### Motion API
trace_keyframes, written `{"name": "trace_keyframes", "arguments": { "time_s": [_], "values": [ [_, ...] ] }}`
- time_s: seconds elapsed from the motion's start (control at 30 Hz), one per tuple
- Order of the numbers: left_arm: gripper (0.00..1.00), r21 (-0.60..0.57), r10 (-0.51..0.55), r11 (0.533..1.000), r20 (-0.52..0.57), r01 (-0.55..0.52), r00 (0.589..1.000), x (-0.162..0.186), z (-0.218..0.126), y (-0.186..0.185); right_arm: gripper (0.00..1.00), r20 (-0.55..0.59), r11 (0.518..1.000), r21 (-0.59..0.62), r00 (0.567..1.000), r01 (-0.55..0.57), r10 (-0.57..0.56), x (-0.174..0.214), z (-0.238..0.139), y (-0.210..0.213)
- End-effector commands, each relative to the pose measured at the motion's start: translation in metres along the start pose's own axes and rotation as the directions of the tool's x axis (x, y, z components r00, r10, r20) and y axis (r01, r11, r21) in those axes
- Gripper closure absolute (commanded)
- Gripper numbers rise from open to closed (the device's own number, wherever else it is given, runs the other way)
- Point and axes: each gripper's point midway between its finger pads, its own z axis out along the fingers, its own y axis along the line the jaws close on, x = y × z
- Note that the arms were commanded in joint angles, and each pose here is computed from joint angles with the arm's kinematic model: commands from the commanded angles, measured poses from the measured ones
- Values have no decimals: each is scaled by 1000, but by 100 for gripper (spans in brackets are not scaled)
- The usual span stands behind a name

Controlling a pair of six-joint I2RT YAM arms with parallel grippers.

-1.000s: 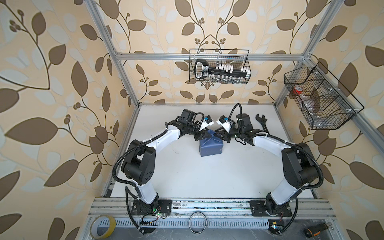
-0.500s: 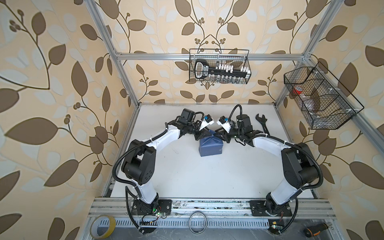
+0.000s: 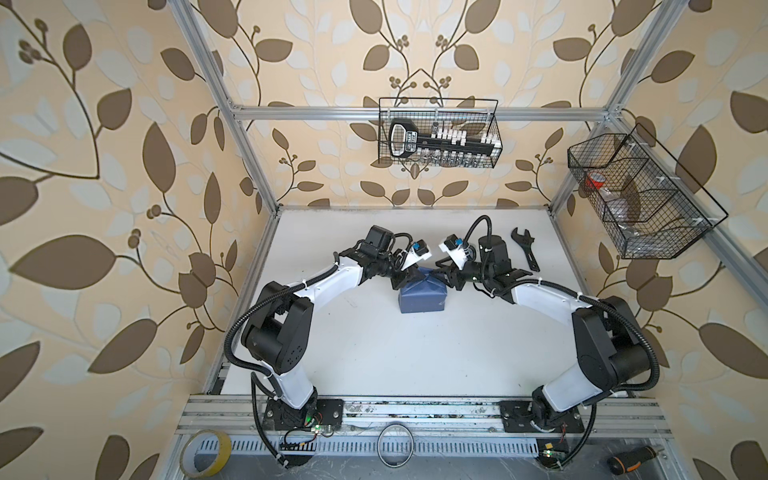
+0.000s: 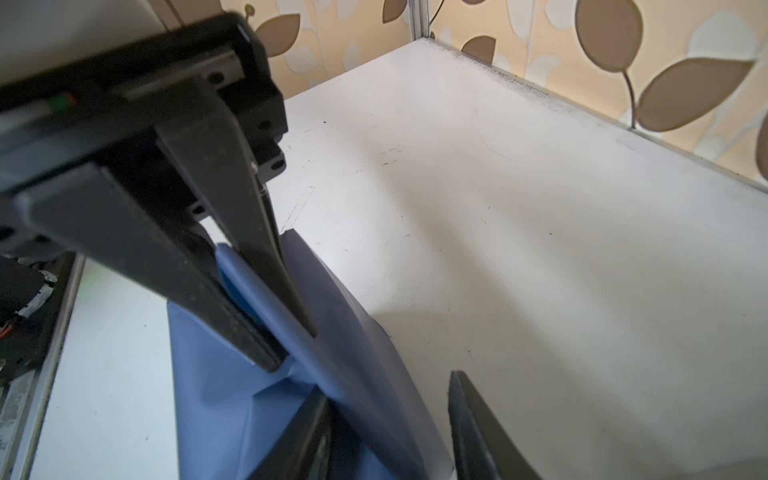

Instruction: Wrap the gift box in paper

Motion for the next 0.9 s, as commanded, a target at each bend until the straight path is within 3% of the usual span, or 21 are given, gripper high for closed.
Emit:
{"name": "trace_keyframes", "arguments": {
  "time_s": [0.0, 0.3, 0.53, 0.7, 0.87],
  "values": [
    [84, 0, 44, 999, 0, -44, 999, -5, -6, -11, 51, 44, 999, 37, 999, -10, 8, -13, -11, -1],
    [79, -1, 41, 999, -6, -41, 999, -5, -6, -13, 47, 79, 984, 93, 986, -152, 145, -13, -27, -8],
    [66, -7, 49, 999, -4, -49, 999, -6, -8, -13, 38, 78, 914, 185, 933, -360, 352, -7, -15, -18],
    [59, 2, 59, 998, 19, -59, 998, -12, -11, -18, 34, 59, 869, 238, 900, -433, 432, 0, -4, -23],
    [54, 10, 74, 997, 45, -74, 996, -17, -15, -23, 34, 56, 856, 225, 884, -465, 465, 1, 3, -20]
  ]
}}
